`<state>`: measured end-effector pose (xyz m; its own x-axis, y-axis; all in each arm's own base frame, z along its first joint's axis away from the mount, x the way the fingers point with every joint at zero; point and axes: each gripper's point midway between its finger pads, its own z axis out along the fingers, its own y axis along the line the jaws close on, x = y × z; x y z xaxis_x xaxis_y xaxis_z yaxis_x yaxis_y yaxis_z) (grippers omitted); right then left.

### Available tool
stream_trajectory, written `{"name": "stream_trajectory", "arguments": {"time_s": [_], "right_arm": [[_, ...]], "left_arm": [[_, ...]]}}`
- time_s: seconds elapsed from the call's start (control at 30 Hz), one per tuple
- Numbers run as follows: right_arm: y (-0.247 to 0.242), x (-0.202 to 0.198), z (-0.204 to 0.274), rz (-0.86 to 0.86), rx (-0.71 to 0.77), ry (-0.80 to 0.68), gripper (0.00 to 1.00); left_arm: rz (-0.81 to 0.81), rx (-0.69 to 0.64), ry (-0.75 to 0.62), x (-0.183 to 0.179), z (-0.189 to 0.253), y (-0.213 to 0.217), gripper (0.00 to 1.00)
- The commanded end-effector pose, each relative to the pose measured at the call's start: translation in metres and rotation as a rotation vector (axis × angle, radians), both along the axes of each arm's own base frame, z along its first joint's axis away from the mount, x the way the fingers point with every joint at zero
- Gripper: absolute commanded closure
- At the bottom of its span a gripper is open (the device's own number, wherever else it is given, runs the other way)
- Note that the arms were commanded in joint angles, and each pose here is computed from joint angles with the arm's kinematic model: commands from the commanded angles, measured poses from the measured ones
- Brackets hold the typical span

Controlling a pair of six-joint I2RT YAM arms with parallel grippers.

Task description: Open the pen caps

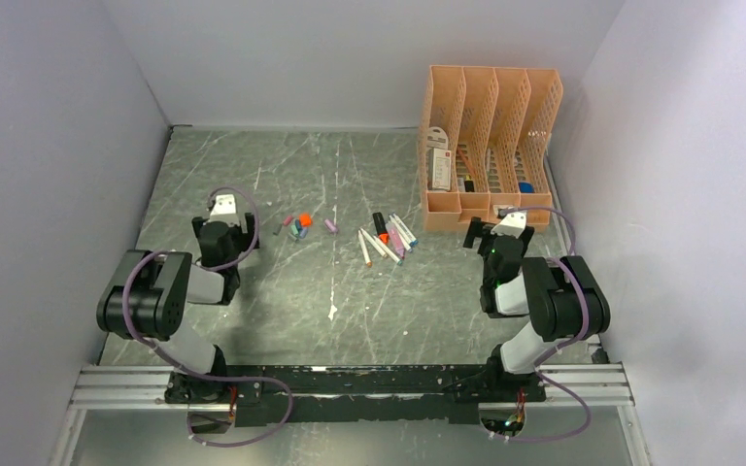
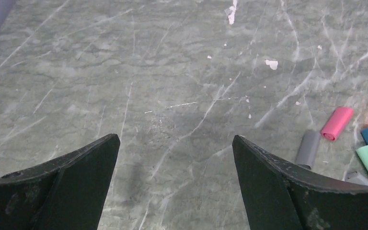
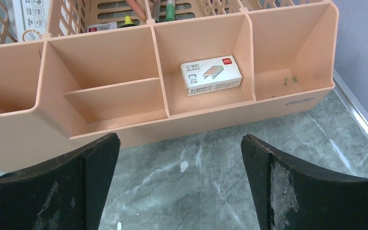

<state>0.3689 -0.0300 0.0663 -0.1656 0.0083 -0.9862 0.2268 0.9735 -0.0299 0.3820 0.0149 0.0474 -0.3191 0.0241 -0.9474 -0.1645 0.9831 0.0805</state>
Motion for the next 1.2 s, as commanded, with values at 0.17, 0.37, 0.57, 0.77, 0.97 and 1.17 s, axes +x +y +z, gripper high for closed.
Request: {"name": "stream_trajectory", "arguments": {"time_s": [0.17,0.37,0.57,0.77,0.97,1.17], "right_arm": [[-0.001,0.004,0.007,-0.007,-0.02,-0.024,0.0],[-0.001,0.004,0.007,-0.006,-0.02,-0.025,0.0],[-0.001,0.004,0.007,-0.006,-0.02,-0.026,0.0],[-0.001,0.004,0.008,-0.007,-0.02,-0.028,0.0],[-0.001,0.004,0.007,-0.007,-0.02,-0.025,0.0],[-0.001,0.004,0.007,-0.006,-0.021,-0.025,0.0]], "left_arm": [[-0.113,0.005,-0.154,0.003,0.021,-0.013,0.0],[-0.112,0.001,-0.146,0.002,0.021,-0.013,0.0],[-0.114,0.002,-0.157,0.003,0.022,-0.013,0.0],[-0.132,-0.012,-0.146,0.005,0.021,-0.013,0.01],[-0.131,-0.011,-0.148,0.004,0.02,-0.013,0.0],[-0.131,-0.011,-0.151,0.004,0.021,-0.013,0.0]]}}
